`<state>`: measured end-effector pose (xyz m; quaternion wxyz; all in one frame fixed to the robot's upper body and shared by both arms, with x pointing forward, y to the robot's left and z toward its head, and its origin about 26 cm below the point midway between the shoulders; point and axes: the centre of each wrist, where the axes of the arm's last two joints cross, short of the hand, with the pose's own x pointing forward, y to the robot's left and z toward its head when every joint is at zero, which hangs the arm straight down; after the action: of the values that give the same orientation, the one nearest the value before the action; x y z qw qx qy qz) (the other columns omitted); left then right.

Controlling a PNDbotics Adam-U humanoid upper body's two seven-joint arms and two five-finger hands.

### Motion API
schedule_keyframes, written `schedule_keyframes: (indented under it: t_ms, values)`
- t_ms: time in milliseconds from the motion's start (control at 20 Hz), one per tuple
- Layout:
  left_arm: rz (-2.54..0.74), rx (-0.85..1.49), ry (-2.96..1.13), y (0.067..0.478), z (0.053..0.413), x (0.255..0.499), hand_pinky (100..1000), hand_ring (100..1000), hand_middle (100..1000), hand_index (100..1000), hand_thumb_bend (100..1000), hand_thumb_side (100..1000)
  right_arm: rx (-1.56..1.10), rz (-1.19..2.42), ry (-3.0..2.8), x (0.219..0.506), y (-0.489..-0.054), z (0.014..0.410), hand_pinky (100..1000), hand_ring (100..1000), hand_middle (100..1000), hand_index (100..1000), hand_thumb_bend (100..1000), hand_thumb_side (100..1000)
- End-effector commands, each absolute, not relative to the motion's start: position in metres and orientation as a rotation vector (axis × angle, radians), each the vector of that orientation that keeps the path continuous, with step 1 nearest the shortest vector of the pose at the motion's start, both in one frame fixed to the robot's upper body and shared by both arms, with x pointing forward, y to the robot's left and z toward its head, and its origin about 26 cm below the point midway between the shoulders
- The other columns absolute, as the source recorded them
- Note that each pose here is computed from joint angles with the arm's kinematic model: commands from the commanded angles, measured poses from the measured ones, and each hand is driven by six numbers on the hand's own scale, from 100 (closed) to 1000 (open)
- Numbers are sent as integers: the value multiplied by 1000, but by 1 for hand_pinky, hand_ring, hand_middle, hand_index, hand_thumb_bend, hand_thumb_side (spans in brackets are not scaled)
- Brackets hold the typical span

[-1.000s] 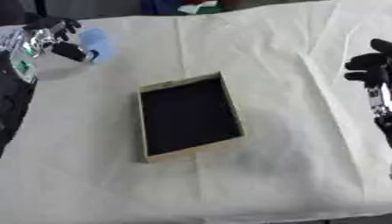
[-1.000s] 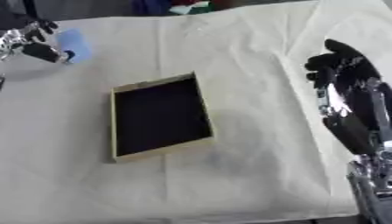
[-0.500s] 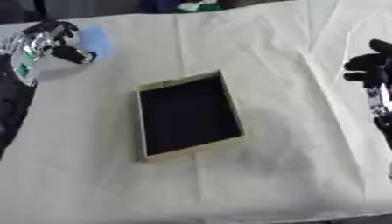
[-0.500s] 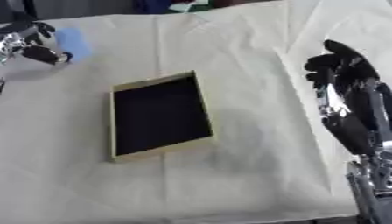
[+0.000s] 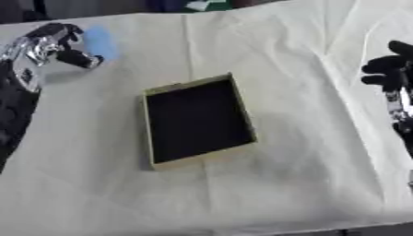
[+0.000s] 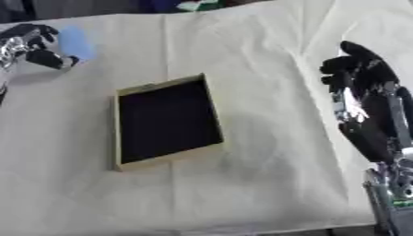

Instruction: Pick up objects on the table and place them in the box.

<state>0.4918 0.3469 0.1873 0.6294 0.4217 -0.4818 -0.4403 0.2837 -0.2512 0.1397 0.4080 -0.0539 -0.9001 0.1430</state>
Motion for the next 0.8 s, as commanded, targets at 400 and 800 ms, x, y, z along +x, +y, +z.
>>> schedule_keyframes:
  t_ms: [400, 800]
  values:
    - [-988, 1035, -1159, 350, 195, 491, 712, 631, 611, 744, 347, 379, -141, 377, -2288, 284, -251, 145, 700, 728, 661, 877, 100, 543]
    - [-950, 1120, -1267, 347, 204, 490, 673, 583, 541, 672, 306, 387, -143, 377, -2285, 283, -253, 144, 701, 729, 662, 878, 100, 542]
